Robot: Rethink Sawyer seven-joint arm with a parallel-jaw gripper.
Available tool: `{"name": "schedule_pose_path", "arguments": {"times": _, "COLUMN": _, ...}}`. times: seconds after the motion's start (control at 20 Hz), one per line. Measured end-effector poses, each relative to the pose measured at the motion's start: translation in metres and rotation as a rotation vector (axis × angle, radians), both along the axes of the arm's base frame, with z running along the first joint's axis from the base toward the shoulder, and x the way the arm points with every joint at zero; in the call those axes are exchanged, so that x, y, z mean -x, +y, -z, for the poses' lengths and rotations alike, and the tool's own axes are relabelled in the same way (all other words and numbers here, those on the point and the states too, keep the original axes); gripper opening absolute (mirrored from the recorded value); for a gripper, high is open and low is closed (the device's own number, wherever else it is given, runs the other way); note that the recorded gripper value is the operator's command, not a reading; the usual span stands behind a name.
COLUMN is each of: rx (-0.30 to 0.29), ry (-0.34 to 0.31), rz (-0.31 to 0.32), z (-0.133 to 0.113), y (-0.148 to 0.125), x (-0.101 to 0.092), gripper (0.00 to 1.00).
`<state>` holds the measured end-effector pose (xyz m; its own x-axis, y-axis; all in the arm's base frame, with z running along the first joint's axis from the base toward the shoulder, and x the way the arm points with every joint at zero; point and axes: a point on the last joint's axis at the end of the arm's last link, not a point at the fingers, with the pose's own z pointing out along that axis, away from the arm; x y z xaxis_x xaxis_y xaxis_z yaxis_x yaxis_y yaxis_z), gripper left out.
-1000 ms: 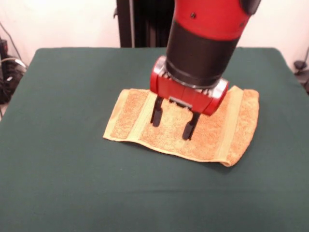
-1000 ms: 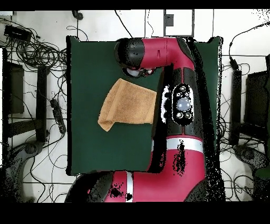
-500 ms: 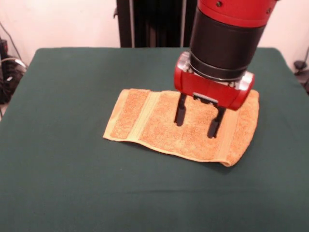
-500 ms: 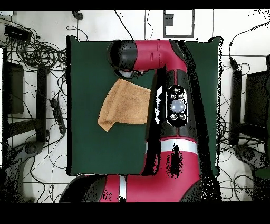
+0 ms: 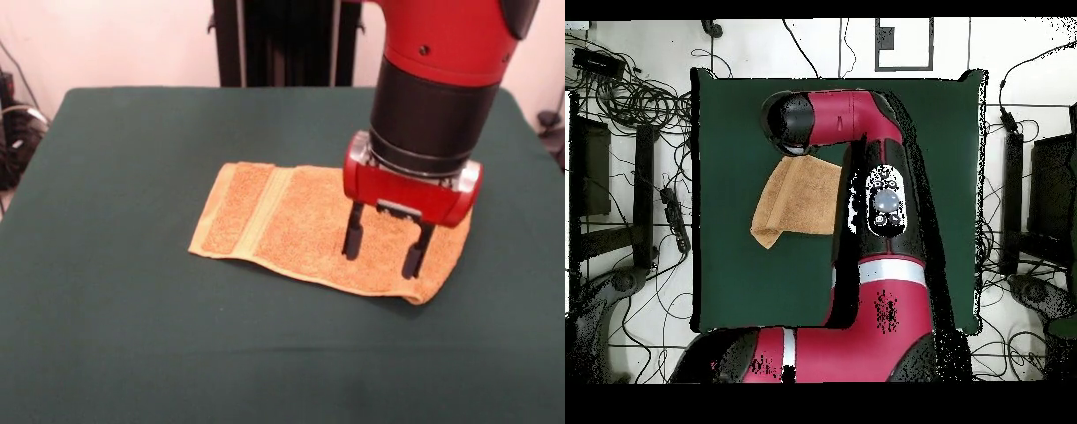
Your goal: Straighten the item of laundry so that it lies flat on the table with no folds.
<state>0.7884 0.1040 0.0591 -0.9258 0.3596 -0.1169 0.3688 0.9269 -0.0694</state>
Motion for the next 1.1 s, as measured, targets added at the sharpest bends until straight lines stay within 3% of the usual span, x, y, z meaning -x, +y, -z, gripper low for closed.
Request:
{"name": "schedule_pose_path", "arguments": {"times": 0.3, "rx": -0.01, "ry": -0.018, "rz": -0.022, "z": 0.027, "y": 0.013, "x": 0.007, "gripper": 1.0}}
{"name": "schedule_pose_path", "arguments": {"times": 0.65, "rx": -0.016, "ry": 0.026, "rz": -0.036, "z": 0.049, "y": 0.027, "x": 0.024, "gripper": 1.0}}
{"name": "schedule_pose_path", "arguments": {"times": 1.1, "rx": -0.034, "ry": 0.061, "rz": -0.046, "z": 0.05, "y": 0.047, "x": 0.042, "gripper": 1.0}}
